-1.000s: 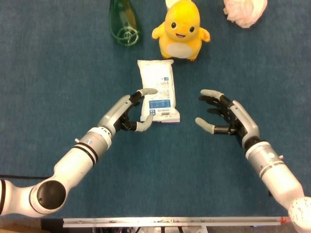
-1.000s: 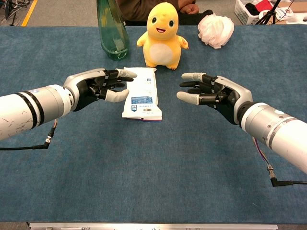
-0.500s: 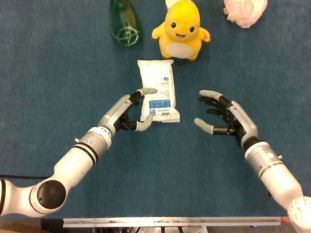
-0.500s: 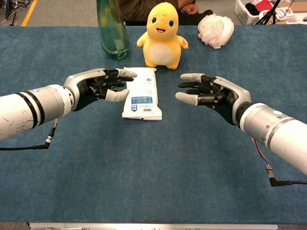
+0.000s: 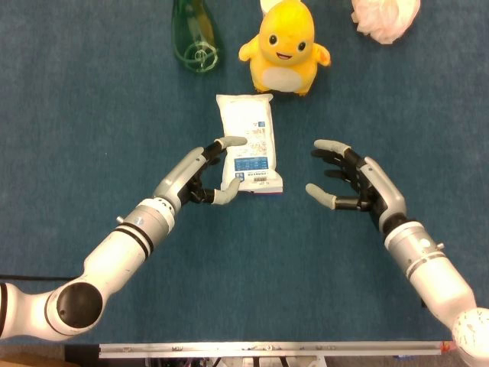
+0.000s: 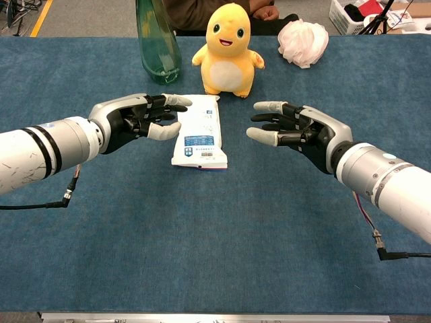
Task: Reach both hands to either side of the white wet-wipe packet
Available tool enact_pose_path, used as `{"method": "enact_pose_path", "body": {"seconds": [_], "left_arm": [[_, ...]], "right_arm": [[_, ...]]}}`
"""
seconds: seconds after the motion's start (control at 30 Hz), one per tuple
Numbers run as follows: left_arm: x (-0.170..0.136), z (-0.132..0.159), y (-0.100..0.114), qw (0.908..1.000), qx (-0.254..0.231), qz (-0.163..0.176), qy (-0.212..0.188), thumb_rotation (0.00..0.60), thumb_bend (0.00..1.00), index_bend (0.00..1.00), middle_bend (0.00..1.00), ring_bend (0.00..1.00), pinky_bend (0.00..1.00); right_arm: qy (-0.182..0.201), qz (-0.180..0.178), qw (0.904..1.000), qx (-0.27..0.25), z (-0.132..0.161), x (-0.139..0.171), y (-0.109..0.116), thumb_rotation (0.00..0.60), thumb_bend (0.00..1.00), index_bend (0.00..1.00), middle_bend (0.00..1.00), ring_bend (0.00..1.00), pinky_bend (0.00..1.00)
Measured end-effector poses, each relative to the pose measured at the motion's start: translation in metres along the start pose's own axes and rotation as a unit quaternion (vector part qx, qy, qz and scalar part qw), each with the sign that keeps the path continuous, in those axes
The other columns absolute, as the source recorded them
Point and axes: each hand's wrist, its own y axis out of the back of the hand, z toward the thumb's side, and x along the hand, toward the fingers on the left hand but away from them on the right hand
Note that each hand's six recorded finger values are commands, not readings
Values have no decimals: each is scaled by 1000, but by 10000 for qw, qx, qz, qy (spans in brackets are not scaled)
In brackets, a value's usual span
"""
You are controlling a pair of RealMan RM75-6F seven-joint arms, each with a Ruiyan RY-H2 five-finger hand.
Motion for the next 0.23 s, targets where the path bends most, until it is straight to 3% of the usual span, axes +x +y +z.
{"method": "enact_pose_path", "body": {"seconds": [0.23], "left_arm": [[1, 2, 0, 10000, -18, 3, -19, 599, 500, 118, 62, 0, 49]], "right_arm": [[-1, 1, 10000, -9, 1, -1, 0, 600, 246, 207, 210, 112, 159]]}}
